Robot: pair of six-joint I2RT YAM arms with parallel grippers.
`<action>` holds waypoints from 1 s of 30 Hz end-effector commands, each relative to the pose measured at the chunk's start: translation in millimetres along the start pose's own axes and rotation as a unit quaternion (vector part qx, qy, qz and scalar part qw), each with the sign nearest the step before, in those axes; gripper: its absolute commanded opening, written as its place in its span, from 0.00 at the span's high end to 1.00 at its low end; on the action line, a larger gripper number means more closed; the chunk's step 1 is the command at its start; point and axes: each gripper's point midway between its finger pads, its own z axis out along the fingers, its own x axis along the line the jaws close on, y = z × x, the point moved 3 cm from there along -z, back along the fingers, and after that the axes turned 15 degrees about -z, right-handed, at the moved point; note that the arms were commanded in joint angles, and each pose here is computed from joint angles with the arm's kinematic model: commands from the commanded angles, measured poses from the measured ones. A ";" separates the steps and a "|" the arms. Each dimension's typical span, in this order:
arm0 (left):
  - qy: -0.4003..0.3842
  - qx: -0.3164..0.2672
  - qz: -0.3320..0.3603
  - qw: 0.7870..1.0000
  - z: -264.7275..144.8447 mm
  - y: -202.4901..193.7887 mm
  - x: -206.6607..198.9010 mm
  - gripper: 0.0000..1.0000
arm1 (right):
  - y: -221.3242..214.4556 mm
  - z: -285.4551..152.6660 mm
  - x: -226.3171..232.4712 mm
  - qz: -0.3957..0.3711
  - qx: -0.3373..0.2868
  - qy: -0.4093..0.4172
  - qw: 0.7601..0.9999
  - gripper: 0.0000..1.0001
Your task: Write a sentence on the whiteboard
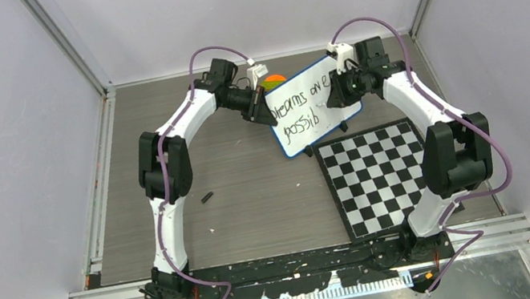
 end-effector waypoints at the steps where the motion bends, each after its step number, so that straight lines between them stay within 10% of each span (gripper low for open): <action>1: 0.002 0.013 0.006 1.000 8.9 -4.5 0.8 1.00 | 4.0 0.3 -4.7 -0.015 -0.009 -0.013 1.000 1.00; 30: 0.003 0.015 0.004 1.000 9.3 -5.7 1.7 1.00 | -2.2 -18.8 -2.8 -0.043 0.016 -0.010 0.999 1.00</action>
